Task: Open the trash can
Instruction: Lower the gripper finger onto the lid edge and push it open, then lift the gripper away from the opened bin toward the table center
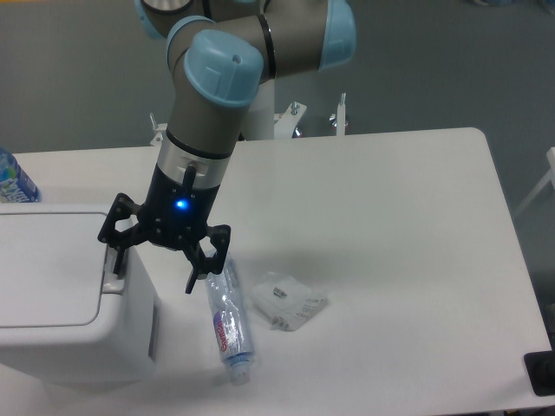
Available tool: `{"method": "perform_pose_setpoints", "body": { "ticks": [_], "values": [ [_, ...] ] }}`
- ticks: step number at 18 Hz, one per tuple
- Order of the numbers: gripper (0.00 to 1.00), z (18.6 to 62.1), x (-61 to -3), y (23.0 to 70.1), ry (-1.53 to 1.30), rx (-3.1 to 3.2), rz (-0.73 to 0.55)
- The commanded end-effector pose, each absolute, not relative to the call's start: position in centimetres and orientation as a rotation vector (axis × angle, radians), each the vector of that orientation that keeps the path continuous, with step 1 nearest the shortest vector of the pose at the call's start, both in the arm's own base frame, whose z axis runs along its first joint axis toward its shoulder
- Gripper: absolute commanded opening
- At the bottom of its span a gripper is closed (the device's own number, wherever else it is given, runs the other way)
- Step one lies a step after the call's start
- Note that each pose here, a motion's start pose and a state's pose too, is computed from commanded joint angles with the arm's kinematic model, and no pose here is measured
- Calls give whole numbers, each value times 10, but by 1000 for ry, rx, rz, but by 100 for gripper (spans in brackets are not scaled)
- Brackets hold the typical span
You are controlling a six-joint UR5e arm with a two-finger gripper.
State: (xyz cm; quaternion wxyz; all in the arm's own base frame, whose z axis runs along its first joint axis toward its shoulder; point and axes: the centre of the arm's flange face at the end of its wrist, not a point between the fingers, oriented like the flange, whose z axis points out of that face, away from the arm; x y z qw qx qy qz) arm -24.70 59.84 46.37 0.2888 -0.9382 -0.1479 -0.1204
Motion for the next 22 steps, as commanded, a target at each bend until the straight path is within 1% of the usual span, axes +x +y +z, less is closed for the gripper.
{"method": "perform_pose_setpoints", "body": {
  "ticks": [9, 15, 18, 22],
  "values": [
    [100, 462, -250, 600, -401, -2513, -298],
    [100, 501, -255, 597, -385, -2461, -249],
    [100, 500, -286, 584, -430, -2452, -207],
    [100, 482, -320, 573, -481, -2513, -79]
  ]
}}
